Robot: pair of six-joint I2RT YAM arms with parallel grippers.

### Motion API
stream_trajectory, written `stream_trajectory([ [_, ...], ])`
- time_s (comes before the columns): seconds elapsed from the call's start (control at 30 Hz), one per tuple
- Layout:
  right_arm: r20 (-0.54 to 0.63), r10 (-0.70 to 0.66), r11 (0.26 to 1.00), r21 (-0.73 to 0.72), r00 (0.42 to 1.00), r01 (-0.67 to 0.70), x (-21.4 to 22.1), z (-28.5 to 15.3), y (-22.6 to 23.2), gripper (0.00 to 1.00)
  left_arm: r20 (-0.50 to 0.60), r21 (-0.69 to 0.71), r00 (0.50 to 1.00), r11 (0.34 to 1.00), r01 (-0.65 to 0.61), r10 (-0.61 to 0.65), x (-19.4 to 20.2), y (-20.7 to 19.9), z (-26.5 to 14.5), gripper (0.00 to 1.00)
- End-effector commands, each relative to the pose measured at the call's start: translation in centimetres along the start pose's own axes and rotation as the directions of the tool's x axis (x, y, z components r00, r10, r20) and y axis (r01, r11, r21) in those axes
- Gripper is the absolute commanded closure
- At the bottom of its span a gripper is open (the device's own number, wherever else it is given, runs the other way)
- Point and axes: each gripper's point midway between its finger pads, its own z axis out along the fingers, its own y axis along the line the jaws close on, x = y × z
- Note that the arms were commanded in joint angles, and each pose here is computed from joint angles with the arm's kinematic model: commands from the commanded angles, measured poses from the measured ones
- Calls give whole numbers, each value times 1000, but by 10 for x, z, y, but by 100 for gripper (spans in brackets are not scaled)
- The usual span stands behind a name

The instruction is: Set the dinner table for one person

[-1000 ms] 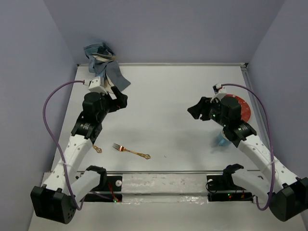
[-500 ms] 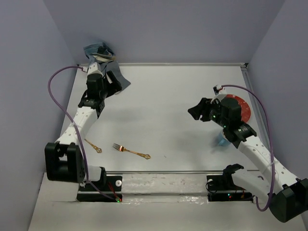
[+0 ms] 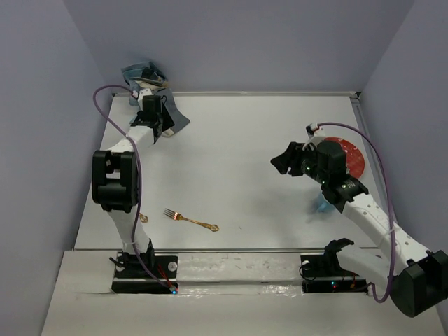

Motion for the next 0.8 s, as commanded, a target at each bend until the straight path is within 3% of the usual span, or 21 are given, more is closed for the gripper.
stream_trajectory([
  [0.0,24,-7,998,-62,1000,9,-1,6,12,41,28,-23,999,999,-34,35,-14,-6,20,39],
  [0.33,-21,-15,997,-79,1000,13,13,17,19,41,-93,-76,991,992,-101,93,13,-9,70,44],
  [0.4,-23,-13,997,-76,1000,11,13,18,19,42,-115,-63,988,992,-107,99,18,-13,78,51],
  [0.6,-31,-21,998,-61,999,19,15,24,19,42,-175,-18,975,990,-143,138,36,-27,86,88],
  [0.63,-9,-23,997,-70,1000,22,9,27,21,42,-176,-9,973,988,-153,149,40,-32,85,98],
  [0.77,9,-11,999,-37,1000,12,2,37,16,41,-167,50,971,985,-165,171,51,-56,73,100],
])
